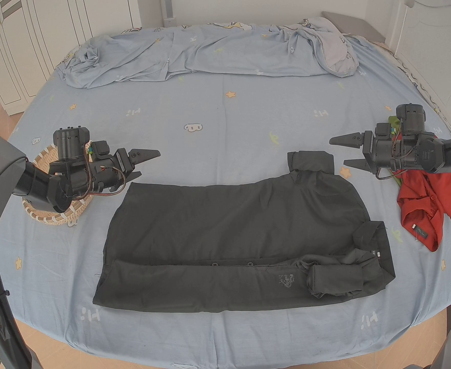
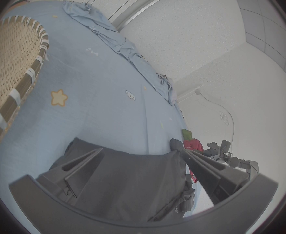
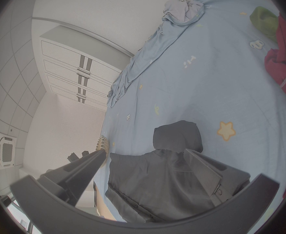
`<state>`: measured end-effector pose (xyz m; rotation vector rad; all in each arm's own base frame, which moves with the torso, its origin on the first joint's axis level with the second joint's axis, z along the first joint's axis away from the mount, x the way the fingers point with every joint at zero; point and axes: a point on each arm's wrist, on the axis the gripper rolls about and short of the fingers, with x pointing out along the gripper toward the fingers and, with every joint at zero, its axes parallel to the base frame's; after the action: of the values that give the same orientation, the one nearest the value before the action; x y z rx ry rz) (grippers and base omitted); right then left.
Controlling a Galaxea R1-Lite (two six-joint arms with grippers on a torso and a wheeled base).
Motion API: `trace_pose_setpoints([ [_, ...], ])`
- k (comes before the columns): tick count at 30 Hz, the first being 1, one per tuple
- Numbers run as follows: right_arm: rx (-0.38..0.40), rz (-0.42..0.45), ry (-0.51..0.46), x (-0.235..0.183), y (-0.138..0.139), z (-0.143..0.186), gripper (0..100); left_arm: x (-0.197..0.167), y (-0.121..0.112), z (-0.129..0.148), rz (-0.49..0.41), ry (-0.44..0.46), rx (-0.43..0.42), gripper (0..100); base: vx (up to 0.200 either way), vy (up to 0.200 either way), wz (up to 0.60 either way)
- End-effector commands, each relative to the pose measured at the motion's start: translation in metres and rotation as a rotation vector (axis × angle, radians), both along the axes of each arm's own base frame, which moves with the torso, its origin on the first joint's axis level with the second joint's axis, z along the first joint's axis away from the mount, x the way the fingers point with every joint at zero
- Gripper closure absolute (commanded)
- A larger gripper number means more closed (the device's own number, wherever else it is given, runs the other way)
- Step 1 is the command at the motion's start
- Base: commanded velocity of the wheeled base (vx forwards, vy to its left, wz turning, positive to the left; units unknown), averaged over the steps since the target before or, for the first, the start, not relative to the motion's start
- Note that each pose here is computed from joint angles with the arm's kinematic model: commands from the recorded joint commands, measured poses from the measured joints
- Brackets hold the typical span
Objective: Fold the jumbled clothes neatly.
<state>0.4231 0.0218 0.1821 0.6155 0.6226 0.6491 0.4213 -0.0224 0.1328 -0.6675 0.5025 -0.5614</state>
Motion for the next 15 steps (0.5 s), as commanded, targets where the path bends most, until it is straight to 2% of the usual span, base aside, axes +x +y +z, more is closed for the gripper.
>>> trace_pose_setpoints([
  [1, -0.016, -0.004, 0.021, 0.006, -0.003, -0.015, 0, 0.009, 0.003, -0.012, -0.002, 0.004, 0.023, 0, 0.000, 0.000, 0.00],
  [4, -0.037, -0.010, 0.010, 0.009, -0.009, -0.020, 0, 0.008, 0.024, -0.010, 0.037, -0.015, 0.052, 0, 0.000, 0.000, 0.00],
  [7, -0.046, -0.013, 0.008, 0.010, -0.012, -0.023, 0, 0.008, 0.030, -0.009, 0.048, -0.018, 0.061, 0, 0.000, 0.000, 0.00],
  [8, -0.063, -0.015, 0.007, 0.014, -0.018, -0.033, 0, 0.006, 0.042, -0.008, 0.069, -0.032, 0.081, 0, 0.000, 0.000, 0.00],
  [15, -0.063, -0.031, -0.039, 0.028, -0.024, -0.058, 0, 0.008, 0.048, -0.014, 0.077, -0.030, 0.096, 0, 0.000, 0.000, 0.00],
])
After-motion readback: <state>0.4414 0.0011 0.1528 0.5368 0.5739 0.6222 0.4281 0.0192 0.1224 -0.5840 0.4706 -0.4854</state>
